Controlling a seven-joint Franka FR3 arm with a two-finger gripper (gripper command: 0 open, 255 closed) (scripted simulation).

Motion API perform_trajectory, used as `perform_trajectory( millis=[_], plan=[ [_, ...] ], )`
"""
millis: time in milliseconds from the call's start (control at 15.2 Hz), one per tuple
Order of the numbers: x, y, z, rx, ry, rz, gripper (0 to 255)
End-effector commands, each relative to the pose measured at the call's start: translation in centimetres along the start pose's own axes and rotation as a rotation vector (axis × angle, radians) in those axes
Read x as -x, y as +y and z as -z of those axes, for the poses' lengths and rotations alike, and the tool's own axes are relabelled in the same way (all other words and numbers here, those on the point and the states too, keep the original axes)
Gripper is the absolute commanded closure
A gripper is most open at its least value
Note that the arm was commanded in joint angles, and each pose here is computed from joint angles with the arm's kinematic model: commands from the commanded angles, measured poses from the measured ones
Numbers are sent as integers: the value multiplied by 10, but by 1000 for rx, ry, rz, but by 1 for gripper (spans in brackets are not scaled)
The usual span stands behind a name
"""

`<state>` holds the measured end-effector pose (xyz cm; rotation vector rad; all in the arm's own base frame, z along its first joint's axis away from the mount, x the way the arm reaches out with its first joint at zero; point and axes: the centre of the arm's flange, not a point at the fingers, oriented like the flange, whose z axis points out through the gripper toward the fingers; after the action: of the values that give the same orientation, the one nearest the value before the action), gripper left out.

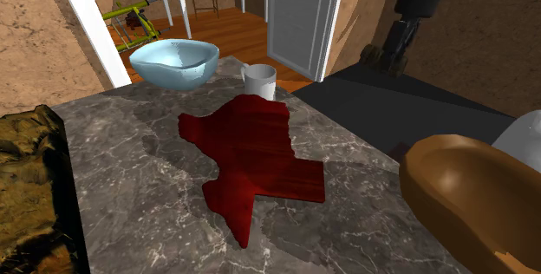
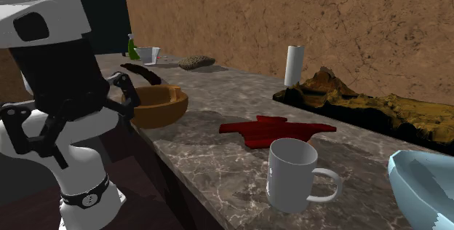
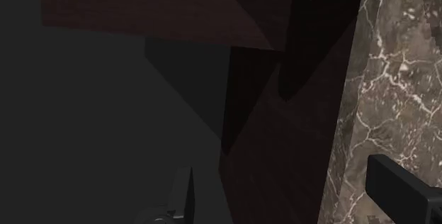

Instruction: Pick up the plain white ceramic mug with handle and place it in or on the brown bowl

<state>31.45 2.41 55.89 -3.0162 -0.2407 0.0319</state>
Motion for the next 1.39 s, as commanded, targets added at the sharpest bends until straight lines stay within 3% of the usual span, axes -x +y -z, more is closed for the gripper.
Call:
perform_trajectory(
  millis=[0,1320],
  plan=[
    [0,0,0,0,0,0,0],
    [-170,-209,-29,90,39,6,0]
  ],
)
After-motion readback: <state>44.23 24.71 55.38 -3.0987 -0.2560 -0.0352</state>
